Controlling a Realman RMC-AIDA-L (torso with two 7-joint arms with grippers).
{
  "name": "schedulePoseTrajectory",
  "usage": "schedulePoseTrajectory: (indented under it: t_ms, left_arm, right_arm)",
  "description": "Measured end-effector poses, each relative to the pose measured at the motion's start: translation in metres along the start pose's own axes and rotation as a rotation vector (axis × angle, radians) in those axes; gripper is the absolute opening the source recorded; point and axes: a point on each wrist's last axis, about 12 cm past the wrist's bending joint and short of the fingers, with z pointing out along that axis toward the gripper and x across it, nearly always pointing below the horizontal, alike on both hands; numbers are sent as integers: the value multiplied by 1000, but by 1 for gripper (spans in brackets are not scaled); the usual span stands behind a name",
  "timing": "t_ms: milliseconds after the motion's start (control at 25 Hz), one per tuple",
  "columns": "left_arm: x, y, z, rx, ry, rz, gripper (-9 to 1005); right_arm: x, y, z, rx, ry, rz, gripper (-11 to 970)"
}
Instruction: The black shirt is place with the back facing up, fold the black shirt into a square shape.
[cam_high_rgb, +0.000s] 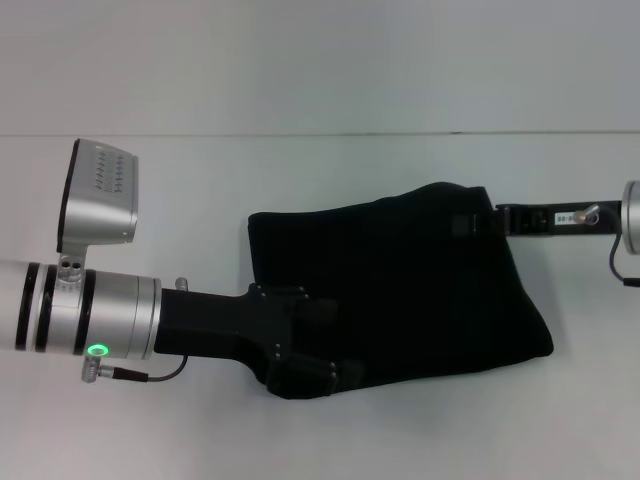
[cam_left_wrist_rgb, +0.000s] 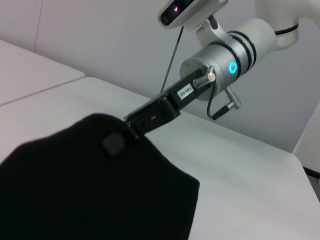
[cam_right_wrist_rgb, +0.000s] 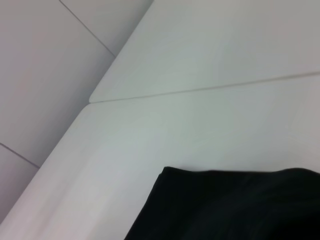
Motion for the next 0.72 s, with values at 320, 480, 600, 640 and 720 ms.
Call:
schedulePoseTrajectory:
  t_ms: [320,480,600,640,720]
  left_arm:
    - [-3,1,0,1,0,-37,885]
    - [-4,2,0,1,-3,-45,880]
    - [-5,2,0,-3,-10,-47,876]
    - [-5,2,0,-5,-12,-49,875]
    - [-6,3,-1,-13,-17,-54,872]
  right_arm:
    - [-15,-4,-13,46,16,-62,39]
    - [-15,-6,-14,64,30,-77,40]
    - [-19,-5,-17,55,28,-93,40]
    - [-22,-3,-19,48,24,-103,40]
    - [-29,1,-21,33,14,-125,40]
